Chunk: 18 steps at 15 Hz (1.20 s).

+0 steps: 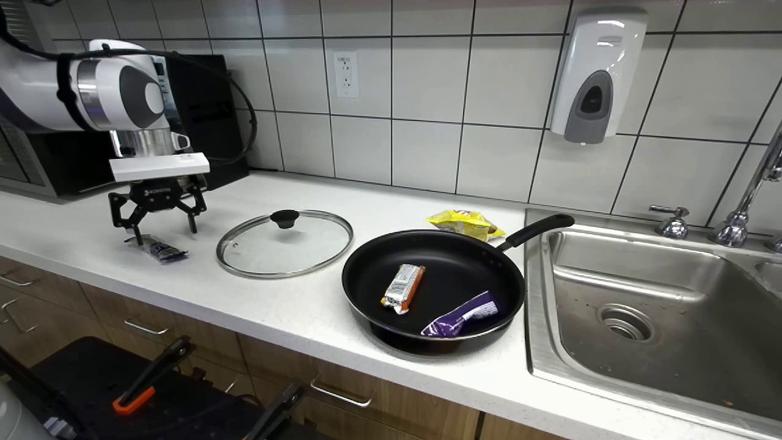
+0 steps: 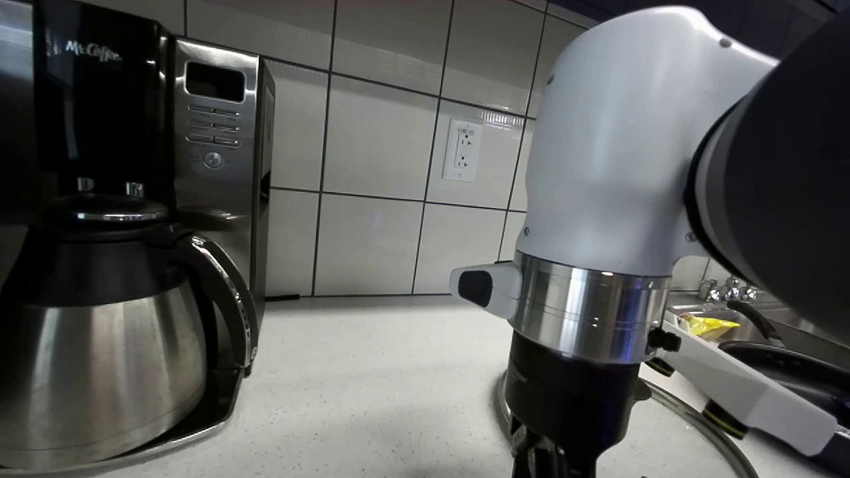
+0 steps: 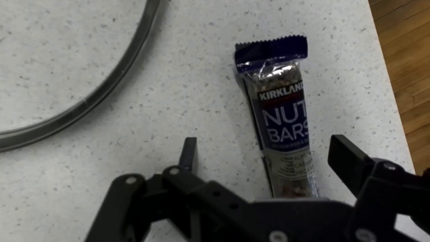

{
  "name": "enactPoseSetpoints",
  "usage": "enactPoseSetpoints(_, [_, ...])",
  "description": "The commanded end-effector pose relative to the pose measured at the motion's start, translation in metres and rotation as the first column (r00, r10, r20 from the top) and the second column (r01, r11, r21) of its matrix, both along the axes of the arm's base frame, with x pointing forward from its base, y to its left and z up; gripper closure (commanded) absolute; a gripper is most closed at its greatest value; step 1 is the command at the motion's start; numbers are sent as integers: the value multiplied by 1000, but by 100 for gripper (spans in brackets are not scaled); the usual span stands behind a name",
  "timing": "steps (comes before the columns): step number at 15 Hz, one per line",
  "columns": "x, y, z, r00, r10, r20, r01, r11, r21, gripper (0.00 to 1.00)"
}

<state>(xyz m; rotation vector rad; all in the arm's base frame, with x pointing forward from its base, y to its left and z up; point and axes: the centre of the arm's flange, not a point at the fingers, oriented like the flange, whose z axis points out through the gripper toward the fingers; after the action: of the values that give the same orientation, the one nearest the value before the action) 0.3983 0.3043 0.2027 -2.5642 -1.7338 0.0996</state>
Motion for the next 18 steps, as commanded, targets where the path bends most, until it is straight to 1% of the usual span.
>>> enactPoseSetpoints(1, [1, 17, -1, 1000, 4, 3, -4, 1000, -6, 0])
enactPoseSetpoints(6, [-4, 12, -15, 1000, -21, -11, 21, 1000, -3, 0])
enactPoseSetpoints(10, [-5, 11, -16, 1000, -15, -11, 15, 1000, 3, 0])
enactPoseSetpoints(11, [-4, 10, -16, 1000, -20, -7, 20, 1000, 4, 25])
enactPoseSetpoints(12, [-4, 10, -16, 1000, -19, -3, 19, 1000, 1, 26])
enactPoseSetpoints(15, [-3, 6, -15, 1000, -28, -2, 28, 1000, 1, 51])
enactPoseSetpoints(18, [3, -6, -9, 998, -57, 15, 57, 998, 5, 73])
